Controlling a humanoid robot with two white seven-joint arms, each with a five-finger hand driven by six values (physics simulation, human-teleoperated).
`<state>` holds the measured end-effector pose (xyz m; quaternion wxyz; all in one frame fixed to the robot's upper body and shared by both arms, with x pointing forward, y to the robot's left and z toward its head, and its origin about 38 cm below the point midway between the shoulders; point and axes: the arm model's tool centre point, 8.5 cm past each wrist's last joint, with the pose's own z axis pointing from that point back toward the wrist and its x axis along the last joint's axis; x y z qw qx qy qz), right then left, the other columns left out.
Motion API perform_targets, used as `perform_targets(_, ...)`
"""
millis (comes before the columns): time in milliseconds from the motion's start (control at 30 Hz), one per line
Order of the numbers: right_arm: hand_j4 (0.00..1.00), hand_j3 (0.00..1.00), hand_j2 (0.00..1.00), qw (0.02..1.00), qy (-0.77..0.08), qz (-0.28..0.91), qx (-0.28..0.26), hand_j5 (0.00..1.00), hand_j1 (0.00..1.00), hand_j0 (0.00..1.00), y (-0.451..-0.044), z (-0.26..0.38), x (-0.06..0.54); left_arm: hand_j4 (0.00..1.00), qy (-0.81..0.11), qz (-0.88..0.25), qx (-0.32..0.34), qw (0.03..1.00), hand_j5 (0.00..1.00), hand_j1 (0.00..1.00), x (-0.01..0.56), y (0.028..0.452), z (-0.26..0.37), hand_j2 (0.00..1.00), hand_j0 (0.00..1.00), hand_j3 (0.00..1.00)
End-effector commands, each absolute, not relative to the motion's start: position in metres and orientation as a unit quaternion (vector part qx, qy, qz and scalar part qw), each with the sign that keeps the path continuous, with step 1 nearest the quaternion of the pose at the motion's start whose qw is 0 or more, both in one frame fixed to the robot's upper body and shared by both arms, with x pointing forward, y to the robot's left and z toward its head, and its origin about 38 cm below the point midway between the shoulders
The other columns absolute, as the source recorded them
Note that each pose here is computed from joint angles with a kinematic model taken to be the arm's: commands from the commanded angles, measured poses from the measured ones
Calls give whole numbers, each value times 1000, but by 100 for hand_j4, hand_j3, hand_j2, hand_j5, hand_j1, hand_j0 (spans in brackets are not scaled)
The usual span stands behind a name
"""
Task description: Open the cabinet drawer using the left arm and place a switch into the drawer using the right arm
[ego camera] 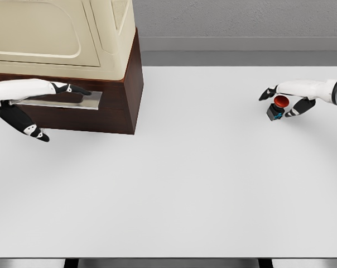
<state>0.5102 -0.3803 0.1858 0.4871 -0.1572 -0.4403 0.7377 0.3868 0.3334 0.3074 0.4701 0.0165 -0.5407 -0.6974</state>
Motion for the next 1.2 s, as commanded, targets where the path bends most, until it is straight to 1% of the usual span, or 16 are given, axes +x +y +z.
perform_targets(0, 72, 72, 72, 488, -441, 736, -156, 72, 72, 72, -380, 186, 510, 100, -542, -695, 17, 473, 100, 100, 387, 335, 308, 100, 100, 100)
perform_targets(200, 66, 66, 66, 486, -443, 737, -156, 66, 66, 66, -380, 187, 510, 100, -545, -687, 37, 480, 100, 100, 392, 348, 317, 100, 100, 100)
perform_targets(300, 64, 64, 64, 486, -442, 738, -155, 64, 64, 64, -379, 185, 510, 100, -537, -682, 29, 496, 100, 100, 391, 351, 304, 100, 100, 100)
perform_targets(600, 54, 54, 54, 485, -442, 738, -154, 54, 54, 54, -379, 185, 509, 100, -534, -679, 34, 502, 100, 100, 393, 356, 302, 100, 100, 100)
perform_targets(833, 51, 51, 51, 479, -447, 740, -154, 51, 51, 51, -374, 188, 511, 100, -534, -679, 29, 502, 100, 100, 393, 353, 299, 100, 100, 100)
perform_targets(1033, 50, 50, 50, 458, -457, 747, -152, 50, 50, 50, -361, 196, 511, 100, -535, -678, 27, 503, 100, 100, 393, 353, 299, 100, 100, 100)
perform_targets(1167, 49, 49, 49, 417, -473, 763, -141, 49, 49, 49, -346, 204, 508, 100, -535, -678, 26, 503, 100, 100, 393, 353, 299, 100, 100, 100)
